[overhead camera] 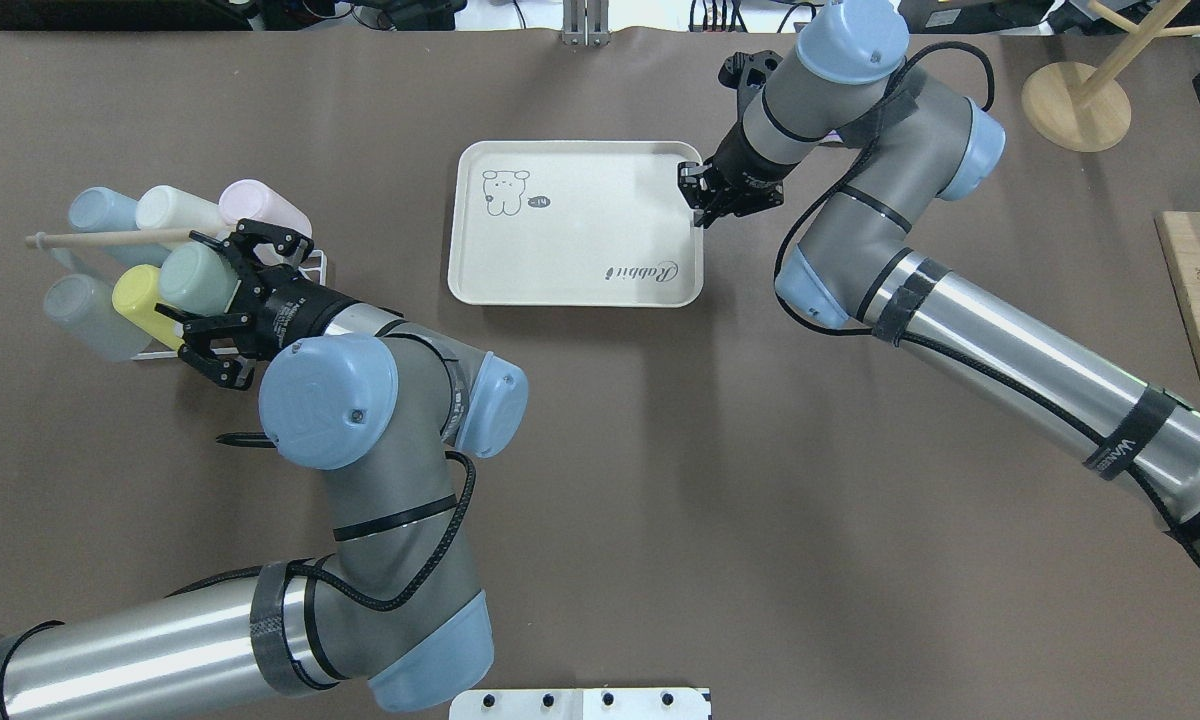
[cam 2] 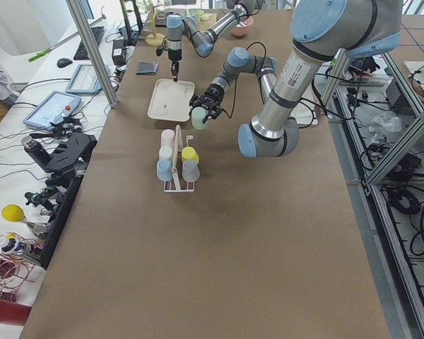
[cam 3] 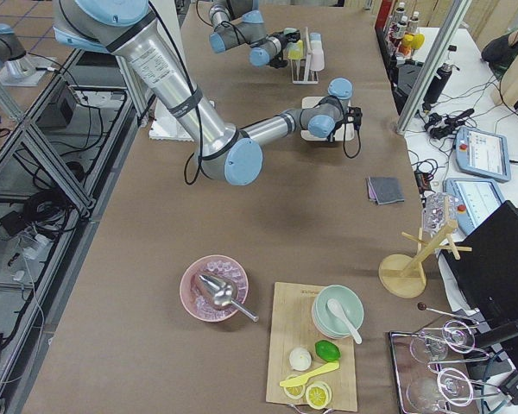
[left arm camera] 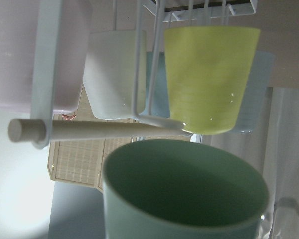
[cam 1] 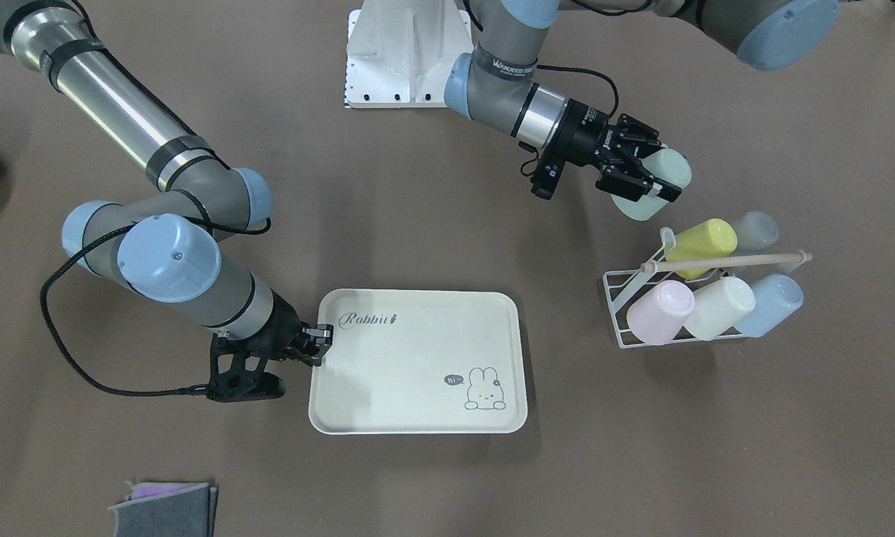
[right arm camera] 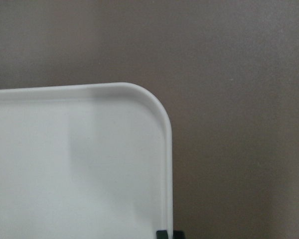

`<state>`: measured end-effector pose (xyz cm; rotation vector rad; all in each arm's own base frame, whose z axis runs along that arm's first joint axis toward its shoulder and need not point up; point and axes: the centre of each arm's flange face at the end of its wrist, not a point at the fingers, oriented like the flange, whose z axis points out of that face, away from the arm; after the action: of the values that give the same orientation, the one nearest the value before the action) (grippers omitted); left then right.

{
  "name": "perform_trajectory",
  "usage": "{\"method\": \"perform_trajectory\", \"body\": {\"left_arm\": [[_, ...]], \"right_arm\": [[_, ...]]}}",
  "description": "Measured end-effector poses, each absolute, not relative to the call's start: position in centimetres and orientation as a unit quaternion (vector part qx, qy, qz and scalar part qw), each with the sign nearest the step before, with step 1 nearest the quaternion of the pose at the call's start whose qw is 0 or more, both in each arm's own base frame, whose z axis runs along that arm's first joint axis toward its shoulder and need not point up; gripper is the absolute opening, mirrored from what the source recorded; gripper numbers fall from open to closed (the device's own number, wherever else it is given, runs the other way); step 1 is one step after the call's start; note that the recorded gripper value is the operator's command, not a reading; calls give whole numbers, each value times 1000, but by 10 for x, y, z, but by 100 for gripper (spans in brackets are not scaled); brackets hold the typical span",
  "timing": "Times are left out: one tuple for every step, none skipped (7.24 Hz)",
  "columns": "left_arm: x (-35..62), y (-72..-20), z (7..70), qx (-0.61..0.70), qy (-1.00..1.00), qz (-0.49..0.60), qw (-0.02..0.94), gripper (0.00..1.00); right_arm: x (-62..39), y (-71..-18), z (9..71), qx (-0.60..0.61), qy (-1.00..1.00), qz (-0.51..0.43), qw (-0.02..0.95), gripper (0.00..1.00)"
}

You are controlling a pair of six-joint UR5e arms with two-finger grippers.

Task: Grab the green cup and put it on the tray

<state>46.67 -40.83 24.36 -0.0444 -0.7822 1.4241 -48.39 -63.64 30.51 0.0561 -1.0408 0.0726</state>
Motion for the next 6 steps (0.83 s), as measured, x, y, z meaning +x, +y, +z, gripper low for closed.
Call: {"method": "perform_trajectory", "body": {"left_arm": [[474,-407,220,14,-315,613,724,0],[483,-404,203,52,-273,570,773,0],[493,-400,193,86,-222,516,823,0],[505,-395,183,119,-162,457,867,0],[520,-386,173,152,-98,397,900,0],[536,-378,164,181,-37,328,927,0]], "right_arm": [[-491,-631,310,23,-500,39,865,0],[-494,-627,314,20,-502,41,864,0],[-494,-626,317,18,-502,42,864,0],[-494,-625,319,17,-502,43,863,99],[-495,-624,321,16,-502,43,864,100],[-496,-623,324,15,-501,43,864,100]]}}
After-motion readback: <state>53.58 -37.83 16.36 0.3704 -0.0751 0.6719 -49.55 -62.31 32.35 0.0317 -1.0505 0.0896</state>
